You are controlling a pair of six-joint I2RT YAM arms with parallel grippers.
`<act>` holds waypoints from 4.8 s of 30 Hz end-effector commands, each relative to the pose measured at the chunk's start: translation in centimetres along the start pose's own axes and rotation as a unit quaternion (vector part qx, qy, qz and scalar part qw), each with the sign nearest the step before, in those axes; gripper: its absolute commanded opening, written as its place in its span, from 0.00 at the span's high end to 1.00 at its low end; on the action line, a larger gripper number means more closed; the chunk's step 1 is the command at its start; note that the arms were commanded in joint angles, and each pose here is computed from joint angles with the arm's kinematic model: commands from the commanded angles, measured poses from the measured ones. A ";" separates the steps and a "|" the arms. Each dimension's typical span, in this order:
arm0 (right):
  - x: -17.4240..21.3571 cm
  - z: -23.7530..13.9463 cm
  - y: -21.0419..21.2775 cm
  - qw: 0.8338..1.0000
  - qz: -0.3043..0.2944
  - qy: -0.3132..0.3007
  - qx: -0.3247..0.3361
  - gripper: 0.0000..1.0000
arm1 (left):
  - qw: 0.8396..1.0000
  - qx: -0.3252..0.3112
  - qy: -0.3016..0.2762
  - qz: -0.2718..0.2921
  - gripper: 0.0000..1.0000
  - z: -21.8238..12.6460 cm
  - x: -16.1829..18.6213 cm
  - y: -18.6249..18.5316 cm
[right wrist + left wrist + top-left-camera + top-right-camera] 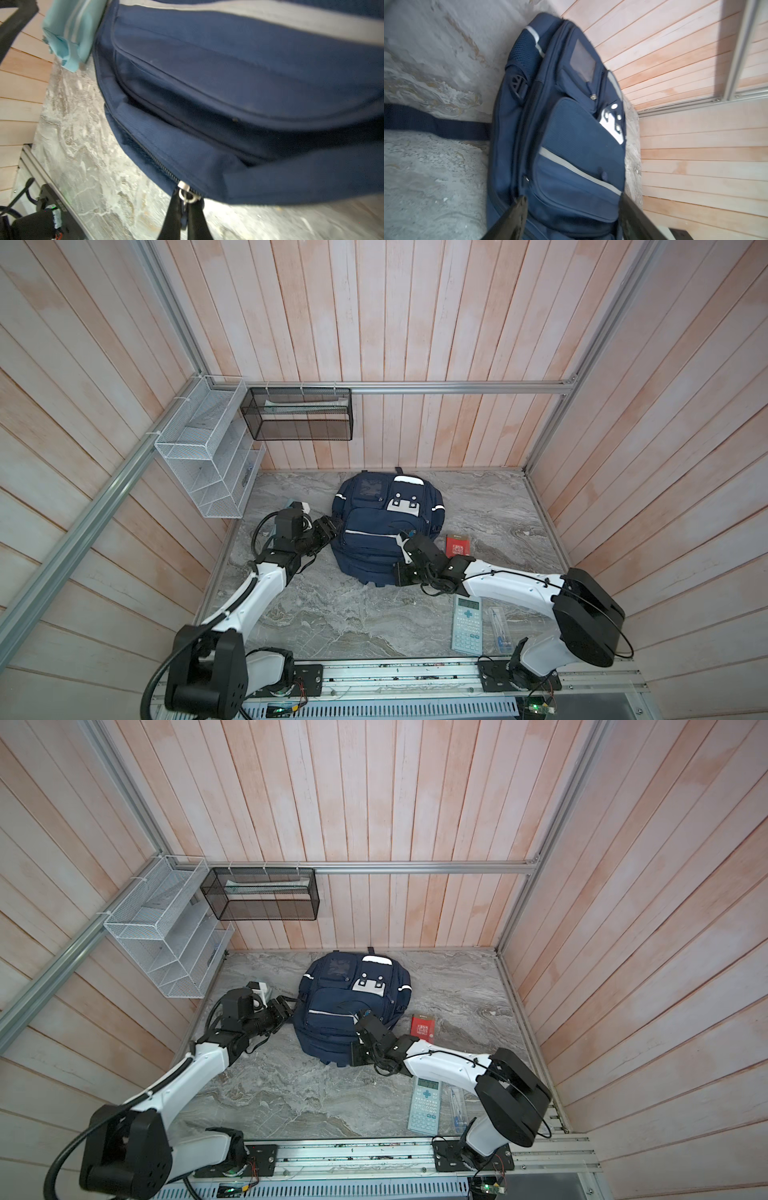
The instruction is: Pack the student bag
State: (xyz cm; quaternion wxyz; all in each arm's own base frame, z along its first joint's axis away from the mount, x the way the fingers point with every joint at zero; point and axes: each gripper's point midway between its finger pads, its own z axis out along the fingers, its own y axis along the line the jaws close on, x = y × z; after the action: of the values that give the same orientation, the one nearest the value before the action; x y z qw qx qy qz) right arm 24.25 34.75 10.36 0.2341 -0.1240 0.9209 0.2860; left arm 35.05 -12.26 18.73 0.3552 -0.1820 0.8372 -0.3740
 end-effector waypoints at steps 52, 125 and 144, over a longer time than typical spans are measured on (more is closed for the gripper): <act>0.2 -7.1 -11.8 0.991 0.023 -0.029 0.128 0.42 | 0.994 -0.025 0.105 0.033 0.95 3.1 1.6 1.9; -10.5 1.4 -18.1 0.990 0.104 -0.014 0.092 0.37 | 0.892 -0.204 0.137 0.380 0.55 17.8 16.5 -2.3; -11.4 -2.7 -14.2 0.994 -0.009 -0.040 0.106 0.30 | 0.948 -0.090 0.105 0.285 1.00 13.4 12.9 -7.1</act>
State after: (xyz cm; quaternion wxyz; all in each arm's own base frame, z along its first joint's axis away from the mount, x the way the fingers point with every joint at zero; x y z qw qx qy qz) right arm 38.23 21.70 11.51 0.3239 -0.1031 0.9248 0.1706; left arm 36.14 -30.43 10.08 0.3283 0.0987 0.9284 -0.1434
